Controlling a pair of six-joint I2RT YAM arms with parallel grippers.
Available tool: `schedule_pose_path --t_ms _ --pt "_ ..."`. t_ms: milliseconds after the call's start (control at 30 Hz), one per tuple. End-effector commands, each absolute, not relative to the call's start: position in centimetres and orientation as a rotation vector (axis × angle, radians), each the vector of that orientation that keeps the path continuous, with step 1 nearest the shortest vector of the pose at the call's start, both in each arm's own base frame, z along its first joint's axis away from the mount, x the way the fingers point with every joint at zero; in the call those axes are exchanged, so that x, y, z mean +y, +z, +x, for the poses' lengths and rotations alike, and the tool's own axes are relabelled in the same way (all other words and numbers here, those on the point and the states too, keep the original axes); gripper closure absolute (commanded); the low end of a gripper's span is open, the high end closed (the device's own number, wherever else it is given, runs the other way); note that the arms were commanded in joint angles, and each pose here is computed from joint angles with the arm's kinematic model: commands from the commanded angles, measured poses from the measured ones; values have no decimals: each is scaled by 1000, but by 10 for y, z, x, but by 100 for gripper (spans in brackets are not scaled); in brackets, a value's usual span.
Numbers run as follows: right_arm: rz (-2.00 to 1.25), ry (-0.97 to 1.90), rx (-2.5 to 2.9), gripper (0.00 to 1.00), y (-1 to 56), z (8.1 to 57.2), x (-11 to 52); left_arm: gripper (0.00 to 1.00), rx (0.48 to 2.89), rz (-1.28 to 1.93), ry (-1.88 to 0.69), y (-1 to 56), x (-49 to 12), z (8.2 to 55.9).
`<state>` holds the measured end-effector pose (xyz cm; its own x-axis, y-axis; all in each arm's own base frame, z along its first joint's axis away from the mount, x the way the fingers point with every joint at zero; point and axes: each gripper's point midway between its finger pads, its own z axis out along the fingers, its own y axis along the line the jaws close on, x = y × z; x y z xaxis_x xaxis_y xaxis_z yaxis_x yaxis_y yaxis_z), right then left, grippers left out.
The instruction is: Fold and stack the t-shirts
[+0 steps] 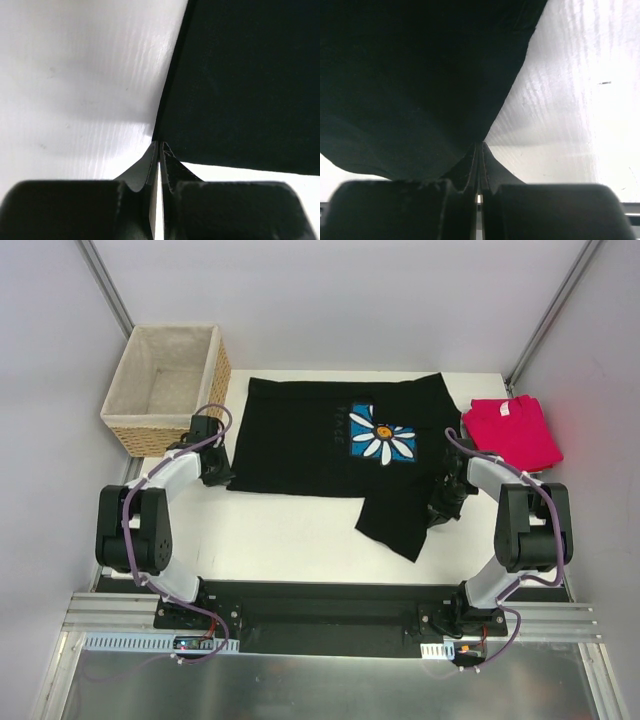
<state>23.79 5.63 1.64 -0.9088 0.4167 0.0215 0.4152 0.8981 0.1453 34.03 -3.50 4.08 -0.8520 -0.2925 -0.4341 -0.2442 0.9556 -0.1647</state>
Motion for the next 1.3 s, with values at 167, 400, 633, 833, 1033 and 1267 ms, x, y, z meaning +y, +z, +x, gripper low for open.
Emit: schedule_pose_path --t_ms 167,400,633,833,1033,1267 --pt "585 271 3081 99 51 212 60 100 2610 -377 33 88 -3 307" --pt "574 313 3089 99 72 181 63 100 2594 -357 -2 110 -5 284" --pt "577 350 3067 99 89 165 65 100 2581 -329 -2 126 -4 275" --pt "590 392 3079 99 88 156 70 100 2589 -316 -9 130 -5 272" --pt "623 398 3087 99 74 142 71 100 2613 -324 -30 125 -8 262" --pt "643 314 3130 99 49 127 66 100 2653 -352 -40 107 -10 244"
